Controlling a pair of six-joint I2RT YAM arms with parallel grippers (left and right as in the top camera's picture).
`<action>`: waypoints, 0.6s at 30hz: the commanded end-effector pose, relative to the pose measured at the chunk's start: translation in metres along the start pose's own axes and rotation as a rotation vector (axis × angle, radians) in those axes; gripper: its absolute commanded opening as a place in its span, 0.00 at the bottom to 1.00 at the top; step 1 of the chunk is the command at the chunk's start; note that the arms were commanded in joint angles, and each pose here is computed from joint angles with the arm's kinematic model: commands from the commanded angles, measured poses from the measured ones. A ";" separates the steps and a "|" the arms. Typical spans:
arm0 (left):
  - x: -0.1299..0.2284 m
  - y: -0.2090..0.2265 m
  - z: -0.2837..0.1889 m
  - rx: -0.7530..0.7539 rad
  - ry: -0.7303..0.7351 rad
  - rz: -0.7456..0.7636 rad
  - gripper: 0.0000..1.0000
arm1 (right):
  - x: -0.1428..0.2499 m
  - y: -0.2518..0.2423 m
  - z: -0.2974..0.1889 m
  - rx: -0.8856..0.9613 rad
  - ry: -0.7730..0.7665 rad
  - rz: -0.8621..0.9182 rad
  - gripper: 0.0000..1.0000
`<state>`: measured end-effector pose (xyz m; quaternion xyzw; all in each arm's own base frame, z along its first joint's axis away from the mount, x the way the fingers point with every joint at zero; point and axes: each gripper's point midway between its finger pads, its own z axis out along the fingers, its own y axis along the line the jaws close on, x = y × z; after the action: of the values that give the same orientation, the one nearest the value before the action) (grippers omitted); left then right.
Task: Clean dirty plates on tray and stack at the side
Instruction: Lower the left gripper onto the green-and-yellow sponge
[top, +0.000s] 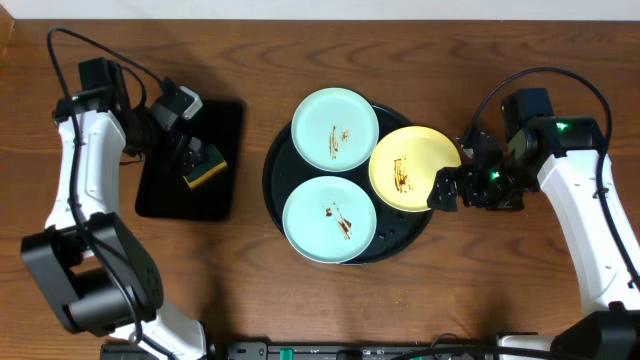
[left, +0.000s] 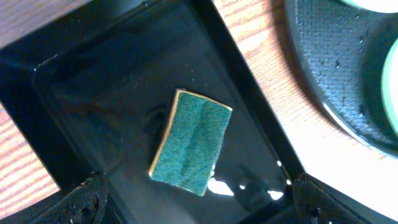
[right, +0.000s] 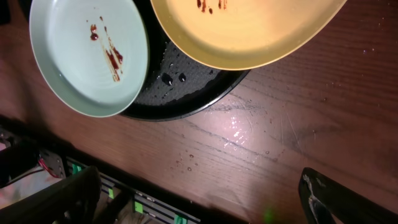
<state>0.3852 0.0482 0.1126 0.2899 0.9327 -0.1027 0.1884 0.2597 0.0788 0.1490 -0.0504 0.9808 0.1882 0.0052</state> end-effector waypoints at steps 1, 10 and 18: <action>0.006 0.005 0.020 0.038 0.030 0.036 0.95 | -0.004 0.006 -0.008 -0.014 -0.030 -0.034 0.99; 0.029 0.007 0.065 0.125 0.107 -0.010 0.93 | 0.002 0.007 -0.007 -0.018 -0.009 -0.026 0.99; 0.021 0.021 0.071 0.077 0.073 0.015 0.95 | 0.006 0.007 -0.007 -0.019 0.008 -0.020 0.99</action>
<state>0.3936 0.0509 0.0337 0.2959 0.9359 -0.1387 0.1316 0.2513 0.0788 0.1493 -0.0471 0.9806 0.1898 -0.0123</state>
